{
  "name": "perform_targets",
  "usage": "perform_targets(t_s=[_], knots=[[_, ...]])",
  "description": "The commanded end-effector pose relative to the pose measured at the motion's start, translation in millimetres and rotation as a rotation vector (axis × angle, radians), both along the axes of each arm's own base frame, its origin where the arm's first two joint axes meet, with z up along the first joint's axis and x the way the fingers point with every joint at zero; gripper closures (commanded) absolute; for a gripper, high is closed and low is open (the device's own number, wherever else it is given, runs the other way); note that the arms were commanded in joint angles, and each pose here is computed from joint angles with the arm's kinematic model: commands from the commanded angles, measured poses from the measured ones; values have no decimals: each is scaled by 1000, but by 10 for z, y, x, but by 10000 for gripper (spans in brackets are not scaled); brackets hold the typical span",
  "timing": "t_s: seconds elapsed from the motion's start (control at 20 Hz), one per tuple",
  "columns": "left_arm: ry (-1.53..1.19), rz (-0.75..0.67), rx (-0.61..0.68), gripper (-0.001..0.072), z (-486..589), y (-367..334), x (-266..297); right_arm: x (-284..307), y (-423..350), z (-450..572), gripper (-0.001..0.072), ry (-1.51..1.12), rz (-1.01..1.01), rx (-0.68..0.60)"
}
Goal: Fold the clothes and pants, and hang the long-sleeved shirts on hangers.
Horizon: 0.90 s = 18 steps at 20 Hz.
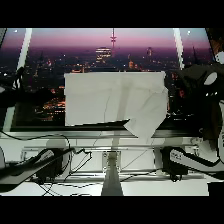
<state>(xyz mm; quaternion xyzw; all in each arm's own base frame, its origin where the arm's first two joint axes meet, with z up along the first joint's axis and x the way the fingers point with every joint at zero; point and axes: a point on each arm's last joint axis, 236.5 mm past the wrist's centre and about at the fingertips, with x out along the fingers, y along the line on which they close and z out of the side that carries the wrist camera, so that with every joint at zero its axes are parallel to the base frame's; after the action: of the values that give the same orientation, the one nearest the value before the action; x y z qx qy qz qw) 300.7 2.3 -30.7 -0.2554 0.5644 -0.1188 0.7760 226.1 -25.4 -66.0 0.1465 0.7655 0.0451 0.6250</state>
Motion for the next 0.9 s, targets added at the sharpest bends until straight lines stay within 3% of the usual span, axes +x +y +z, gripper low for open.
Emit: perform_targets(t_s=[0.0,0.15,0.4,0.5,0.7,0.75,0.8,0.85], knots=[[49,95,-65,155,-274,-119,-327,-318,306,-356,171,8,-134,81],[112,130,-92,154,-462,-190,-474,-104,293,-545,243,-104,-217,60],[141,128,-107,154,-533,-248,-569,-347,508,-458,267,6,-206,148],[152,115,-111,155,-550,-293,-582,-469,586,-506,392,41,-215,170],[241,49,-153,155,-652,-524,-710,-669,843,-623,404,69,-243,256],[257,38,-158,154,-689,-558,-729,-585,883,-622,494,25,-240,280],[272,33,-159,155,-737,-577,-737,-494,918,-601,656,-19,-230,305],[283,33,-158,155,-785,-578,-740,-412,946,-579,697,-55,-229,324]])
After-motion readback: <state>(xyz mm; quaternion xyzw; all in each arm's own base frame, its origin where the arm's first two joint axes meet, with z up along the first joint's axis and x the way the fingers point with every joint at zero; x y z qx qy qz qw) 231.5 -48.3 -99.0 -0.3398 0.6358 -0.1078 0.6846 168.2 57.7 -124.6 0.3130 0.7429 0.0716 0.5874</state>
